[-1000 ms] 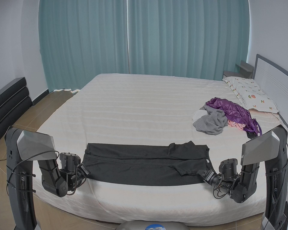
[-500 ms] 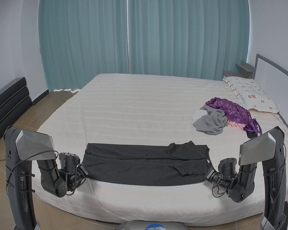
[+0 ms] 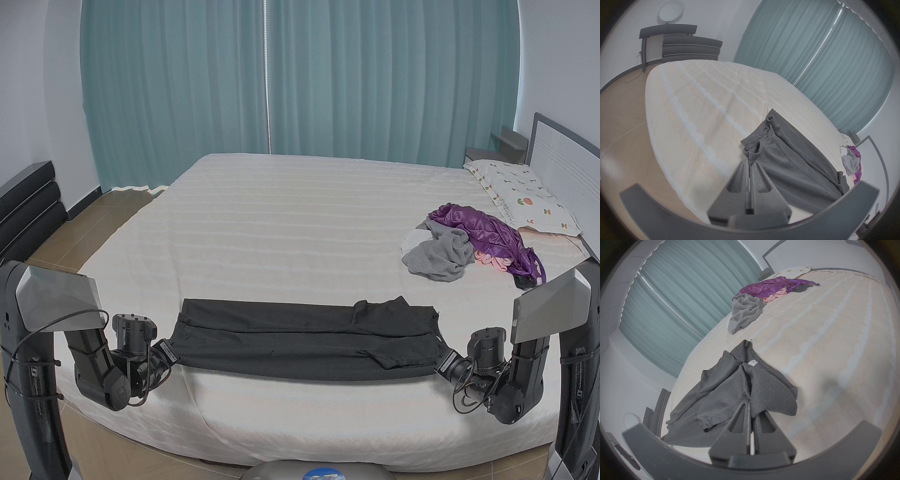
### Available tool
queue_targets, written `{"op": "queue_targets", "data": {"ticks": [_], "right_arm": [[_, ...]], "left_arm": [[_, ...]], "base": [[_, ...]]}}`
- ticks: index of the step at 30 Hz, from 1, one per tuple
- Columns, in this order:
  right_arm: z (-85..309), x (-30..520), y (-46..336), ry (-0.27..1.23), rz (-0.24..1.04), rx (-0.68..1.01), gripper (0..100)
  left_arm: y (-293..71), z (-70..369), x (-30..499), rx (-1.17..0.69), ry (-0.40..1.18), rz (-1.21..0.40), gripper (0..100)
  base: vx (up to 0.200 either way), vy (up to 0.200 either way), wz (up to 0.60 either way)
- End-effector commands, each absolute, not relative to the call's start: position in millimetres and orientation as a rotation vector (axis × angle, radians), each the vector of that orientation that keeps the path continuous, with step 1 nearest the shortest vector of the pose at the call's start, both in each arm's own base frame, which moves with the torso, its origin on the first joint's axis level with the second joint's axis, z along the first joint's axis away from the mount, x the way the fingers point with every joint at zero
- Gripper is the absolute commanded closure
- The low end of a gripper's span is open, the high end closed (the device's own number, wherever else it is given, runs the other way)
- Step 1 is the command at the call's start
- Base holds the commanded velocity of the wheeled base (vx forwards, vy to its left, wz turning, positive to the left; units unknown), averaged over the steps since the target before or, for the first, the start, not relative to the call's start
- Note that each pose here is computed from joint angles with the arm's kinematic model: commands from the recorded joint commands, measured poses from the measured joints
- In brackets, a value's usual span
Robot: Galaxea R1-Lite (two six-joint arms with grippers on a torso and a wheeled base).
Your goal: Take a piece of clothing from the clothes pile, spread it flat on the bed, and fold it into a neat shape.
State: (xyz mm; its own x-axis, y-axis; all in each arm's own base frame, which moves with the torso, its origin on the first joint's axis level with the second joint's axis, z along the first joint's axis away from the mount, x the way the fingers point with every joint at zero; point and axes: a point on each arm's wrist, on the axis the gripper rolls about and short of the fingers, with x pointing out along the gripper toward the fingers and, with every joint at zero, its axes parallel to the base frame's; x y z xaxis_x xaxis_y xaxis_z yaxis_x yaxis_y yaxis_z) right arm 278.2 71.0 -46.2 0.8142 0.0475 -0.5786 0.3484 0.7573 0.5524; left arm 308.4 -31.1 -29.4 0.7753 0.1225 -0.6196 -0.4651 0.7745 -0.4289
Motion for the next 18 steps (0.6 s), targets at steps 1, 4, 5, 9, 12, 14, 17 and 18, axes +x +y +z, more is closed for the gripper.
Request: {"op": "queue_targets", "data": {"ticks": [1,4,5,9,12,14,17,18], "right_arm": [[-41.2,274.8,68.1,0.603,-0.181,0.705,100],[-41.2,268.7,67.1,0.624,-0.182,0.698,100],[-41.4,266.1,66.5,0.636,-0.181,0.697,100],[-41.1,257.9,64.7,0.649,-0.169,0.697,100],[-42.5,250.9,63.9,0.666,-0.164,0.69,100],[-42.6,248.4,62.6,0.675,-0.161,0.691,100],[-43.4,243.1,61.7,0.705,-0.15,0.687,100],[-43.6,241.6,61.5,0.714,-0.146,0.681,100]], "left_arm": [[-30.6,-22.8,302.5,-0.6,0.603,0.336,100],[-30.1,-20.7,294.2,-0.569,0.623,0.331,100],[-29.7,-21.3,290.8,-0.554,0.635,0.33,100],[-28.8,-26.1,282.5,-0.522,0.673,0.333,100],[-30.2,-27.3,279.5,-0.513,0.693,0.33,100],[-30.5,-28.8,275.1,-0.496,0.711,0.328,100],[-29.9,-30.4,270.3,-0.467,0.733,0.322,100],[-29.8,-30.7,269.5,-0.462,0.736,0.322,100]], "base": [[0.0,0.0,0.0],[0.0,0.0,0.0],[0.0,0.0,0.0],[0.0,0.0,0.0],[0.0,0.0,0.0],[0.0,0.0,0.0],[0.0,0.0,0.0],[0.0,0.0,0.0]]}}
